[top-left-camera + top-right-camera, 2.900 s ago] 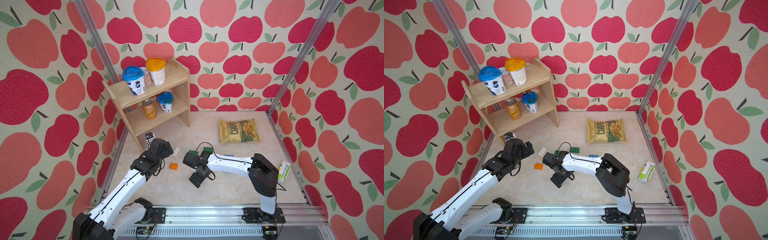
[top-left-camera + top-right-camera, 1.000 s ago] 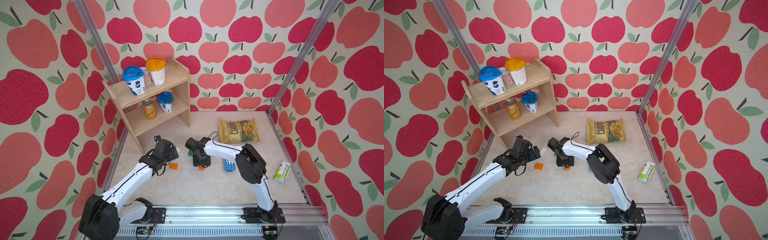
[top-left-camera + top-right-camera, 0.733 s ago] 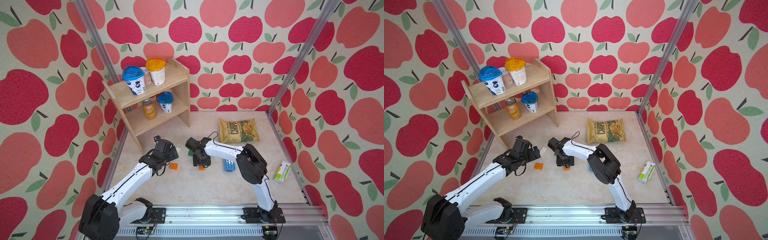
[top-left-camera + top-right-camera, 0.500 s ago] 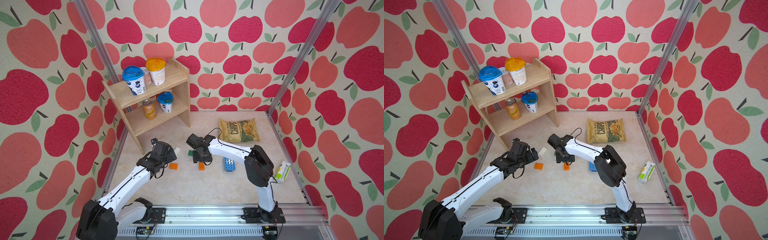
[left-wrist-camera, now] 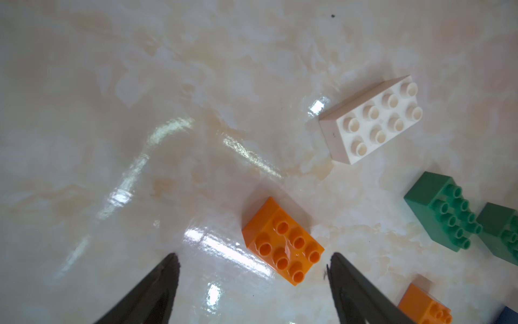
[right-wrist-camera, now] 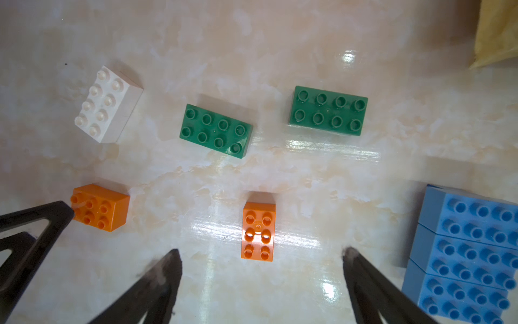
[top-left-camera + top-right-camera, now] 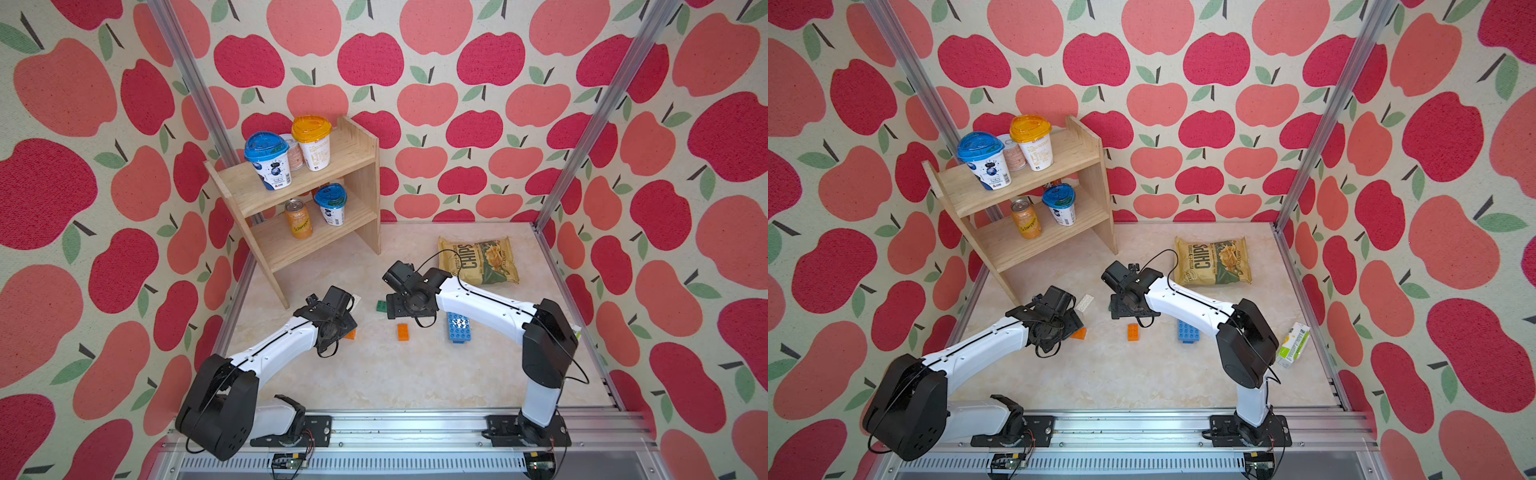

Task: Assemble a rectangle with lego
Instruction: Move the lego brick at the center of the board.

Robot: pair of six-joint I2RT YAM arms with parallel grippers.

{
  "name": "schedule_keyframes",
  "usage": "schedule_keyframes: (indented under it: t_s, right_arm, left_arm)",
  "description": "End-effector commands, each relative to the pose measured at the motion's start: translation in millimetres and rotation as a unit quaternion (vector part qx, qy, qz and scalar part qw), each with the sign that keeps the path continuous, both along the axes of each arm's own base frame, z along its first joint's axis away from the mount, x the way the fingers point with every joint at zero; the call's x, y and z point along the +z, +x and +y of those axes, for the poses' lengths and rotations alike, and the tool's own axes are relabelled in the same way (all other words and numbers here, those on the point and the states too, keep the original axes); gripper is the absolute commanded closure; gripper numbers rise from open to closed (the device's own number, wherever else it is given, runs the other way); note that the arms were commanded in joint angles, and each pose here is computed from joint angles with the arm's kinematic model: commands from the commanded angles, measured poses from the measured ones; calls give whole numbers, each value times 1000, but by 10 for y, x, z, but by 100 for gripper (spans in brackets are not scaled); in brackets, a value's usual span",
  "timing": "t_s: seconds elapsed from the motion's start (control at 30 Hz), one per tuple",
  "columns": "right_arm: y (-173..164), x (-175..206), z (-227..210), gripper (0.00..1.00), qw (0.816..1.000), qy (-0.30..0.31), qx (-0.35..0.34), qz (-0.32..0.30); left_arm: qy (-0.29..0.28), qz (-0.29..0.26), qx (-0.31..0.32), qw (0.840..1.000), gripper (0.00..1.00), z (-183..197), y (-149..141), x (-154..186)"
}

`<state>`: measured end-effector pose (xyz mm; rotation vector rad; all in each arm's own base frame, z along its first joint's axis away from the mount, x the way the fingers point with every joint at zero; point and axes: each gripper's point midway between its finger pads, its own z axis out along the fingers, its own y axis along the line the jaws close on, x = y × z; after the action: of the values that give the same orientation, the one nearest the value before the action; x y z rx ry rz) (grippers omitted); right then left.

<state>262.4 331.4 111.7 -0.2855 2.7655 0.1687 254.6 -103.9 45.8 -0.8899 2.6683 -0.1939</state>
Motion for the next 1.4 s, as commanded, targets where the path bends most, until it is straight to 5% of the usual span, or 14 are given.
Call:
schedule_keyframes:
  t_s: [0.0,0.27,0.47,0.7,1.0,1.37]
  right_arm:
    - [15,90,-95,7,1000,2,-14,-15]
    - [19,111,-143,7,1000,0,-14,-23]
    - [25,100,-156,7,1000,-2,-14,-21]
    - [42,223,-300,7,999,4,-29,-37]
    - [82,419,-692,7,996,14,-71,-61]
    - [61,602,-1232,7,989,15,-117,-87]
  left_arm:
    - [-3,25,36,999,34,-45,13,2]
    - [-5,39,37,999,28,-127,118,-120]
    - [-11,66,41,997,33,-195,109,-264]
    - [19,80,5,997,64,-249,9,-244]
    - [5,93,-153,984,79,-573,-148,-230]
    - [6,73,-348,934,79,-1454,-392,-201]
